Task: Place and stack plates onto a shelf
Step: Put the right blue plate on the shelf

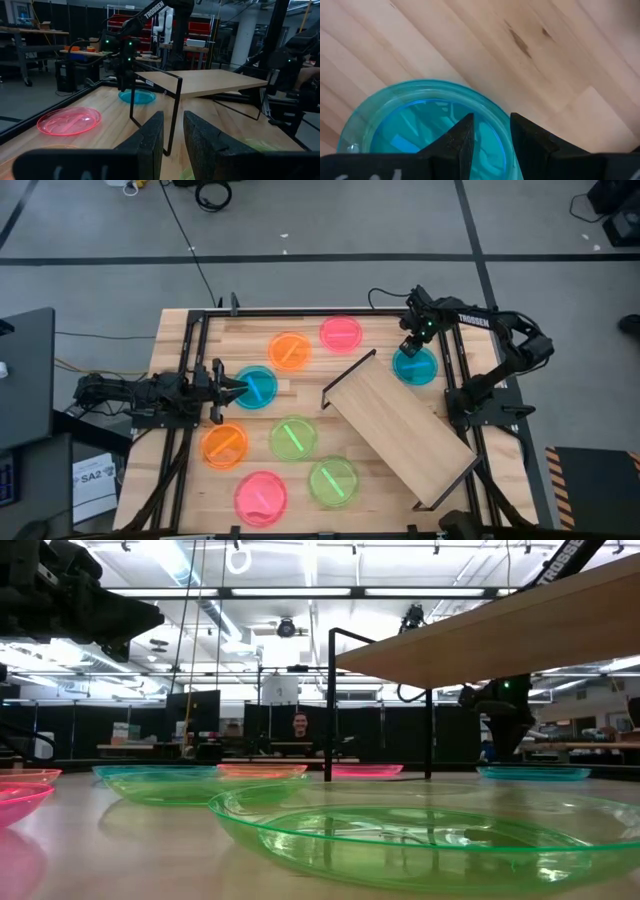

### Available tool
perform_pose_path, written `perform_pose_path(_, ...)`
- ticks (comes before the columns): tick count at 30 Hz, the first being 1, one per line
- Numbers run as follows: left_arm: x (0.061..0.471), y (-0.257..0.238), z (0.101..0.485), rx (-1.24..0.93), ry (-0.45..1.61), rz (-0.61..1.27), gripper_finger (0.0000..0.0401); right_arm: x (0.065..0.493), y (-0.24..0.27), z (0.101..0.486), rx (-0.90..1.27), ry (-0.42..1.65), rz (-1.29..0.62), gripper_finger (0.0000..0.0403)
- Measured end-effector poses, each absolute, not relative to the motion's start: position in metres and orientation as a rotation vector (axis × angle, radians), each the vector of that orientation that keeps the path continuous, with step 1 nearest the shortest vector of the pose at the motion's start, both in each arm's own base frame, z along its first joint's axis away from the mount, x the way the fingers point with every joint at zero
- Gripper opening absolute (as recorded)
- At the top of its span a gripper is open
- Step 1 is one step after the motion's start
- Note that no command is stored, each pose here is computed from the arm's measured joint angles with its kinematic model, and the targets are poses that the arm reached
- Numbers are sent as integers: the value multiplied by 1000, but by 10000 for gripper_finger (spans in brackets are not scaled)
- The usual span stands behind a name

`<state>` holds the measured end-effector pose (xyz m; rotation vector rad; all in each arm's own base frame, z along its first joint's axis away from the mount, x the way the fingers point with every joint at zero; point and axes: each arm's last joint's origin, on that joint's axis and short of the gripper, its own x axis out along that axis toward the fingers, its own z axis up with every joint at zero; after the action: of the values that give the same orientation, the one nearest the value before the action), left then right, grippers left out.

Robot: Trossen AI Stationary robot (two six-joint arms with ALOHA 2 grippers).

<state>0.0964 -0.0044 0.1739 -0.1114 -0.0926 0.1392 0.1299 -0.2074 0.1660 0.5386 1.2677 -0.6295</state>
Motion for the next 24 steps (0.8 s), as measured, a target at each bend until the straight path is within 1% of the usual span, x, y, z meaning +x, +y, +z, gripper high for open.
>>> perform_pose_path(5, 96, -4, 174, -111, -93, 139, 79, 137, -205, 166, 494, 1277, -626, 132)
perform_pose_path(12, 96, -4, 174, -111, -93, 139, 79, 147, -204, 167, 352, 1283, -605, 132)
perform_pose_path(19, 96, -4, 174, -112, -93, 139, 79, 148, -208, 167, 328, 1261, -621, 132)
perform_pose_path(24, 96, -4, 174, -114, -93, 139, 79, 149, -209, 163, 283, 1285, -572, 132)
